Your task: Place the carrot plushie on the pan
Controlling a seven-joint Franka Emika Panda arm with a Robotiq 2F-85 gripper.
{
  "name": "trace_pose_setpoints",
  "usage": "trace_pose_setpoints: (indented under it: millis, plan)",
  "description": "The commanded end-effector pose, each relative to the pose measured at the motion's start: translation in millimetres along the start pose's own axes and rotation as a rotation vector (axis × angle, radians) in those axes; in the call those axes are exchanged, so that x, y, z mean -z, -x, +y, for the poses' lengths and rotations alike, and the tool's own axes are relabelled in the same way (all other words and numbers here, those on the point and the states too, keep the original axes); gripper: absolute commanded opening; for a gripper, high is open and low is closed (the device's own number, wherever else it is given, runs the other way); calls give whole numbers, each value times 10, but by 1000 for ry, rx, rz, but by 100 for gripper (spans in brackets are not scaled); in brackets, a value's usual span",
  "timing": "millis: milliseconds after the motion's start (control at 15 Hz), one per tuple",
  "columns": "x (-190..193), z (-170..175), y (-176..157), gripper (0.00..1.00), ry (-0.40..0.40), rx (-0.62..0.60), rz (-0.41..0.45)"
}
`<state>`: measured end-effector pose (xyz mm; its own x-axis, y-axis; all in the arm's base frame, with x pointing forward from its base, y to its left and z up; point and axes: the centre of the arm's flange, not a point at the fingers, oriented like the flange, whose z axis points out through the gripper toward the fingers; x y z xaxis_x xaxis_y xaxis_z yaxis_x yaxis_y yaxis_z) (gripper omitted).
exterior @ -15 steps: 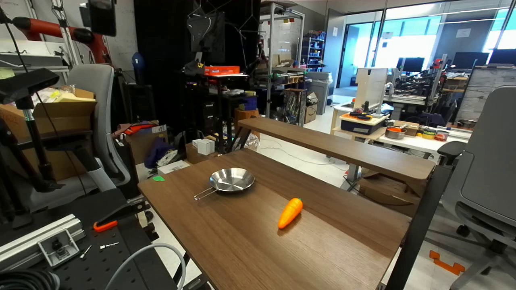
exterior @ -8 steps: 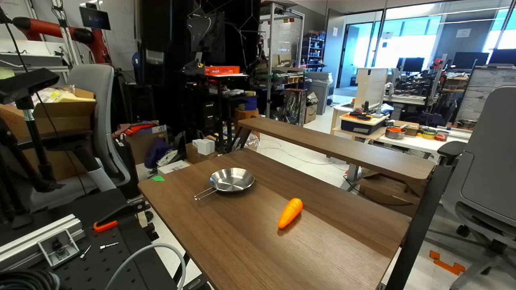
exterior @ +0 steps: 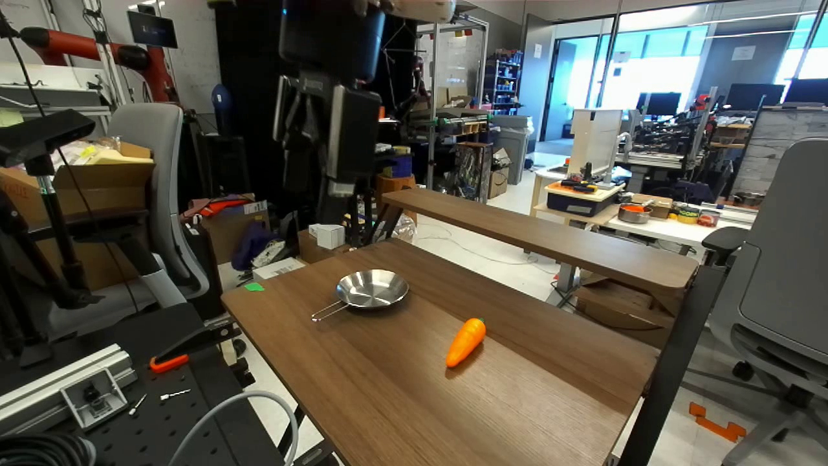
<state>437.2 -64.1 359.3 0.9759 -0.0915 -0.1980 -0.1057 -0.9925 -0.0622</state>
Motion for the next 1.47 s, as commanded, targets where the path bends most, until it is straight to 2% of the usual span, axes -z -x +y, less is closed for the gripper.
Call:
trace_pose_setpoints:
  millis: [0,333,733,1000,1200,1400]
  plan:
    - [-87,252,-489,100,31,58,9]
    - [-255,382,-1039,100,97,88,100]
    - [-627,98,-1522,100,154,170,187]
    - [-970,-51,-1785,100,156,173,217]
    - [-1186,-5,-2033,100,186,159,221]
    - [-1379,3,-2215,100,180,159,200]
